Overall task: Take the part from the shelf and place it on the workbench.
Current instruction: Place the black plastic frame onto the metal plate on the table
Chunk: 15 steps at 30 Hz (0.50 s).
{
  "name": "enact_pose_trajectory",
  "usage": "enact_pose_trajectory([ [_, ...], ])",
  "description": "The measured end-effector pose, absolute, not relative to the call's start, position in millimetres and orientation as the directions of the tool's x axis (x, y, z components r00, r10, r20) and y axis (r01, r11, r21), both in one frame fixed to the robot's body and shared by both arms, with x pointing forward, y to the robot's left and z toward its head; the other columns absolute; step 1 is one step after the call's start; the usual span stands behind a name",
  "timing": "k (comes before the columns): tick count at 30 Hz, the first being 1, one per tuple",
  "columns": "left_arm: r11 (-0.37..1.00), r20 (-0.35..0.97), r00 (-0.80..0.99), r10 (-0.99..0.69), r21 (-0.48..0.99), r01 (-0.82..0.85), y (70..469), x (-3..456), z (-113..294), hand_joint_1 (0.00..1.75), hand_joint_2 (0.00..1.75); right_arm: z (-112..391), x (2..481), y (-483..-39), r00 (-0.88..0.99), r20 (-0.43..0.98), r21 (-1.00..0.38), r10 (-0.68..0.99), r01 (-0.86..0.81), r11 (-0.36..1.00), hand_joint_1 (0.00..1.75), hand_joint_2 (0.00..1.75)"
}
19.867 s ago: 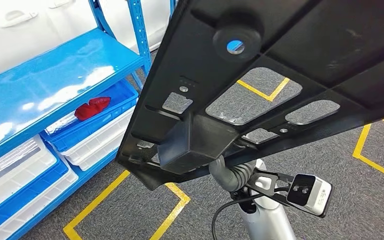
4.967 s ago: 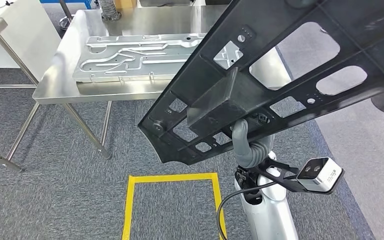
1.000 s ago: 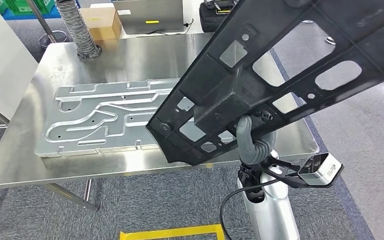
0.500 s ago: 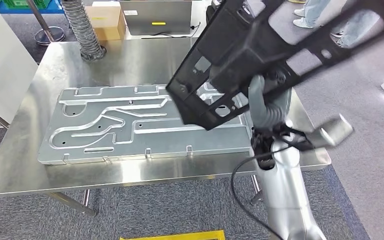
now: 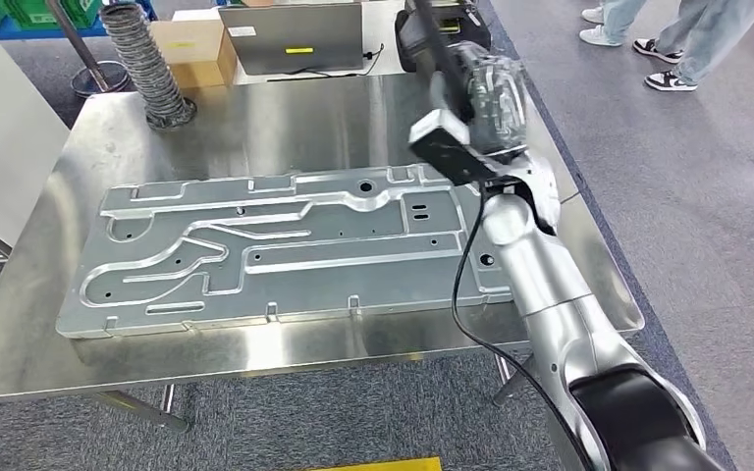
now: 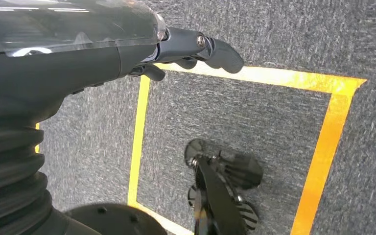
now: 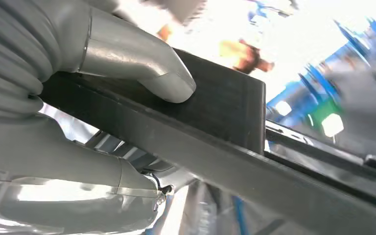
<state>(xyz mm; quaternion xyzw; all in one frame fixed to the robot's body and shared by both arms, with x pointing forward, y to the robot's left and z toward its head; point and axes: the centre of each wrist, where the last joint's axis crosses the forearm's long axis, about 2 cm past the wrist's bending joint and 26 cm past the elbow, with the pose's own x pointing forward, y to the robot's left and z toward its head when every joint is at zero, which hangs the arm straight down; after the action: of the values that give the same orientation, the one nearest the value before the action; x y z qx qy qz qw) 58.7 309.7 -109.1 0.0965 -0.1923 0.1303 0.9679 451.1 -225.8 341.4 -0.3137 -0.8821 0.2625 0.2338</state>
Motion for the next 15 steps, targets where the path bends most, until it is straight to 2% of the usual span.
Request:
enact_pose_trajectory([
  [3,0.948,0.4,0.892,0.212,0.138,-0.287,311.2,59.8,-108.9,0.0,1.75,339.7,457.5,-203.2,-0.649,0.104,-0.741,0.754,0.455,0.494,1.75,1.75],
  [10,0.951,0.4,0.894,0.201,0.137,-0.275,311.2,60.9,-108.7,0.0,1.75,329.2,461.0,-156.1,-0.64,-0.122,-0.889,0.759,0.411,0.203,1.75,1.75],
  [15,0.953,0.408,0.892,0.194,0.136,-0.269,311.1,64.3,-108.2,0.0,1.75,302.8,456.0,-127.1,-0.676,-0.184,-0.941,0.714,0.331,0.071,1.75,1.75],
])
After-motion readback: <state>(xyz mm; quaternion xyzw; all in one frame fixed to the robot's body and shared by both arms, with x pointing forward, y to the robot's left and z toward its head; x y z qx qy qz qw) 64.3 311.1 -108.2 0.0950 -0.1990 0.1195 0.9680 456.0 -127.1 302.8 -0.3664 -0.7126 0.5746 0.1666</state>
